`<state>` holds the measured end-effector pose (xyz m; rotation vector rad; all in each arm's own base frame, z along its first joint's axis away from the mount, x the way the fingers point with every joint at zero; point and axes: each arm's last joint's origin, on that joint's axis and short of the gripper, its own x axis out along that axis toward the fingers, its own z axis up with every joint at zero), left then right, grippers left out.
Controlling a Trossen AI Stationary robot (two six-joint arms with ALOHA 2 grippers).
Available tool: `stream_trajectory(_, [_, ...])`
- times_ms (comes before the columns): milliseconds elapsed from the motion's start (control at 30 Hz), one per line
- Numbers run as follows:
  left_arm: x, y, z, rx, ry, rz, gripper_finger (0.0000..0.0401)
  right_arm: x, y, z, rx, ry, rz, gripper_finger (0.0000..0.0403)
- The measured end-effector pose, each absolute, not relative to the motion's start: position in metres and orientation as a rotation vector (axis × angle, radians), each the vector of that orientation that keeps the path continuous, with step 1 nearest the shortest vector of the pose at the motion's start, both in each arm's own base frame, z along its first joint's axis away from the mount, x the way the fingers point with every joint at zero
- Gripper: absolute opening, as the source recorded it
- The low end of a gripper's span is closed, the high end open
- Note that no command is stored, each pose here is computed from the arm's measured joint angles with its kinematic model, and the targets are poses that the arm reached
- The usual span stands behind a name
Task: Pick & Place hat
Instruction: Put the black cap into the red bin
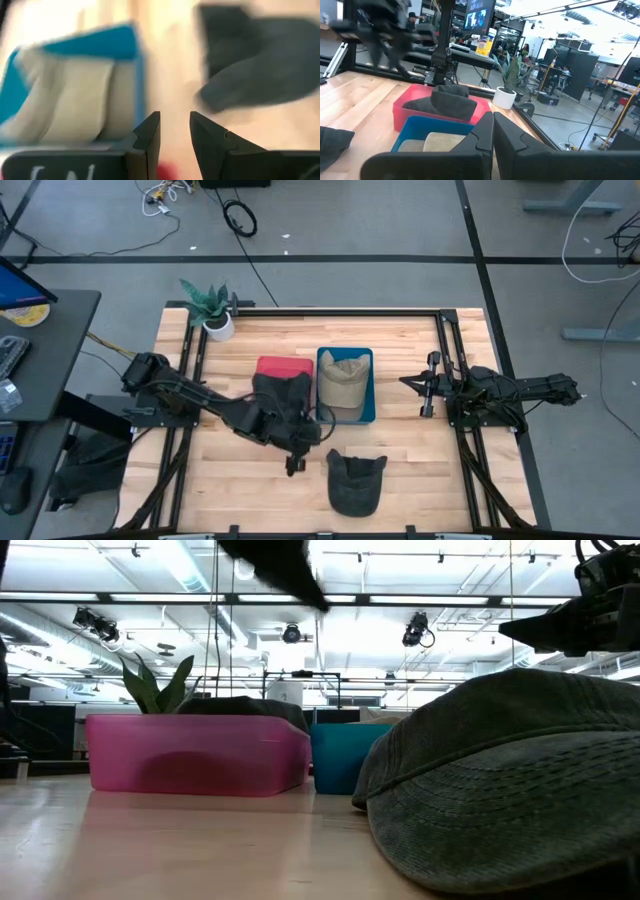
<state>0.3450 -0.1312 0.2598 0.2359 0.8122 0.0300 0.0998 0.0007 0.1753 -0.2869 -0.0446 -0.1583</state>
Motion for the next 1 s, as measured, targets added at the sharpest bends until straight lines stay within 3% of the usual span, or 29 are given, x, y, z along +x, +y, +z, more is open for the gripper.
stream_trajectory(267, [0.348,-0.151,0.266,0.244,0.699,-0.071,0.011,0.1,0.001,0.175,-0.287,-0.045,-0.158,0.0013])
stream_trajectory(667, [0.379,-0.165,0.242,0.165,0.58,-0.232,0.011,0.1,0.001,0.176,-0.286,-0.047,-0.159,0.0013])
stream_trajectory(1000, [0.388,-0.169,0.239,0.088,0.516,-0.239,0.011,0.1,0.001,0.176,-0.287,-0.047,-0.159,0.0013])
